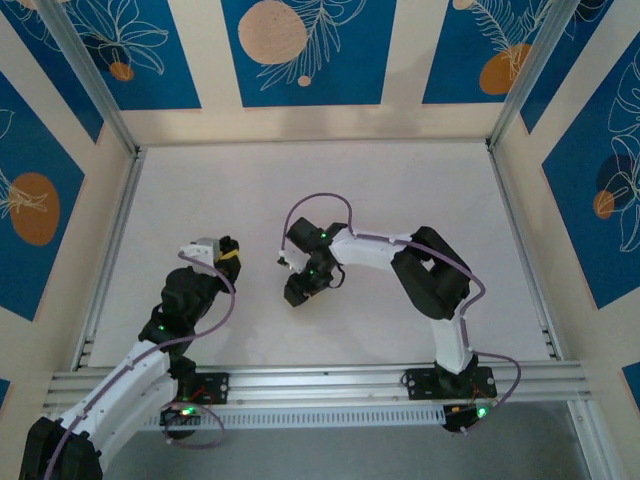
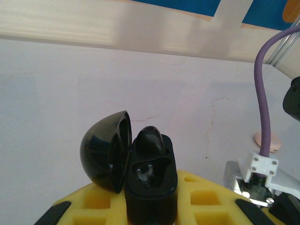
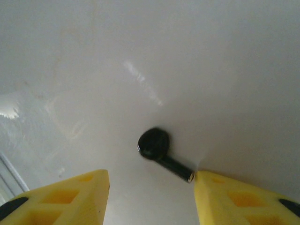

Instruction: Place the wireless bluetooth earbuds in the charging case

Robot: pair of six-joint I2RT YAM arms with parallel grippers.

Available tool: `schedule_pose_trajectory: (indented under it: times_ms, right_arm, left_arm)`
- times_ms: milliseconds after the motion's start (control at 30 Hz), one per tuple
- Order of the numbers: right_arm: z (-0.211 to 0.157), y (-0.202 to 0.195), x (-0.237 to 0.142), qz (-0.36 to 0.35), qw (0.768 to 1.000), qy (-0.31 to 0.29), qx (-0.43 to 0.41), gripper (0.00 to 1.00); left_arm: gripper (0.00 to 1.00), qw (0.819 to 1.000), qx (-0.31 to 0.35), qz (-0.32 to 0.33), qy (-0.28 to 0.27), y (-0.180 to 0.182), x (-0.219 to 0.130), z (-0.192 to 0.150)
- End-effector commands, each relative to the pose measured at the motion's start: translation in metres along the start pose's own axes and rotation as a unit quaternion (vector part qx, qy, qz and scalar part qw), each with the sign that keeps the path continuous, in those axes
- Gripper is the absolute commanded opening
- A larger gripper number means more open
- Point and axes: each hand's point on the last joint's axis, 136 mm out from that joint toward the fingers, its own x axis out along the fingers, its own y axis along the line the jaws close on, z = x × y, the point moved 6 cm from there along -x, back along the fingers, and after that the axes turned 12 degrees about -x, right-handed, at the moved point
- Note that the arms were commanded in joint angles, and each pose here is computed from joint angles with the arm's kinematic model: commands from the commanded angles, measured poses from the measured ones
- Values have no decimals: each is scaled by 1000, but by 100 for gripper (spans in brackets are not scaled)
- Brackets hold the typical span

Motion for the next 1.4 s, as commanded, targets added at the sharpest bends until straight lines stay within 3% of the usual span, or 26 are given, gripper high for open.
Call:
schedule_pose_trajectory:
  times_ms: [0, 133, 433, 867, 1367]
  right_arm:
    - [-8, 16, -6, 36, 999, 10, 0, 50]
    - [-1, 21, -19, 34, 999, -3, -12, 50]
    - [23, 7, -39, -53, 997, -5, -55, 50]
    - [19, 2, -8, -18, 999, 33, -31, 50]
    - [-3, 10, 9, 28, 997, 71, -1, 40]
  left_arm:
    - [20, 1000, -5, -1, -9, 2, -1, 2]
    - [20, 1000, -5, -2, -9, 1, -1, 2]
    - [20, 1000, -6, 1, -10, 1, -1, 3]
    - [20, 1000, 0, 2, -8, 1, 1, 5]
    - [20, 1000, 3, -1, -6, -1, 2, 6]
